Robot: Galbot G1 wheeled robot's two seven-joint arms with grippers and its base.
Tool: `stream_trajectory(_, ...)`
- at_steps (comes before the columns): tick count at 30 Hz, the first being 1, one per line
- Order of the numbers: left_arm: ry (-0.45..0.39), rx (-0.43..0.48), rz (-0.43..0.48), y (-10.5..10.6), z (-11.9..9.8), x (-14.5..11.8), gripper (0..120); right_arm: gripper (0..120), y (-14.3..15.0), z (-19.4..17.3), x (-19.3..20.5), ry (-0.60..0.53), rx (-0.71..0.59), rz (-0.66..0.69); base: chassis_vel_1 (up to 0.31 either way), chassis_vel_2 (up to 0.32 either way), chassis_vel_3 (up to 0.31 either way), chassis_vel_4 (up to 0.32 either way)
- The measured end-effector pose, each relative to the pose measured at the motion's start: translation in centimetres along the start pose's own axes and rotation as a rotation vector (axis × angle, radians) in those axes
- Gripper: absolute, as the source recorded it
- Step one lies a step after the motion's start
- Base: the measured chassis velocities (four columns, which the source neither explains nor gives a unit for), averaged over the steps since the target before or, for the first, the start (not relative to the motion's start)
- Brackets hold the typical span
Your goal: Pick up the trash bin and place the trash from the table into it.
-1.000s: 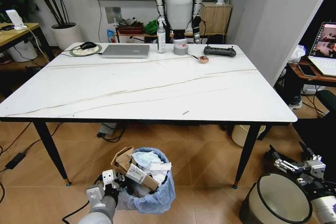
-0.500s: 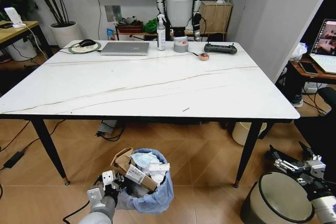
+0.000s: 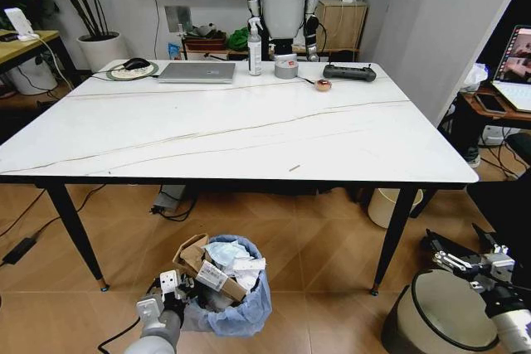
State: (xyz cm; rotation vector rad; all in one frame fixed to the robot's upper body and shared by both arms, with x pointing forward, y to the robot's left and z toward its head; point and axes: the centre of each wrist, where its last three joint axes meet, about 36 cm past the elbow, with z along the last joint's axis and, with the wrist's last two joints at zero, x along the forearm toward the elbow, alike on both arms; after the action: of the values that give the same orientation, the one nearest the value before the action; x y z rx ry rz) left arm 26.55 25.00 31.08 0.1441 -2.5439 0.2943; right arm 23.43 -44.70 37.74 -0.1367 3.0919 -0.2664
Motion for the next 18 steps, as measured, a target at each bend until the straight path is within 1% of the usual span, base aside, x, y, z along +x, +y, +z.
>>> stream_trajectory(5, -0.004, 0.005, 0.001, 0.2, 0.4, -0.3, 0, 100, 0.0, 0.0, 0.0, 0.0, 0.0, 0.0, 0.0, 0.0, 0.0, 0.0)
stream_trajectory(12, -0.021, 0.011, 0.016, 0.0, 0.5, -0.6, 0, 100, 0.0, 0.0, 0.0, 0.0, 0.0, 0.0, 0.0, 0.0, 0.0, 0.0)
stream_trajectory(18, -0.024, 0.016, 0.025, 0.0, 0.9, -1.2, 0, 100, 0.0, 0.0, 0.0, 0.0, 0.0, 0.0, 0.0, 0.0, 0.0, 0.0)
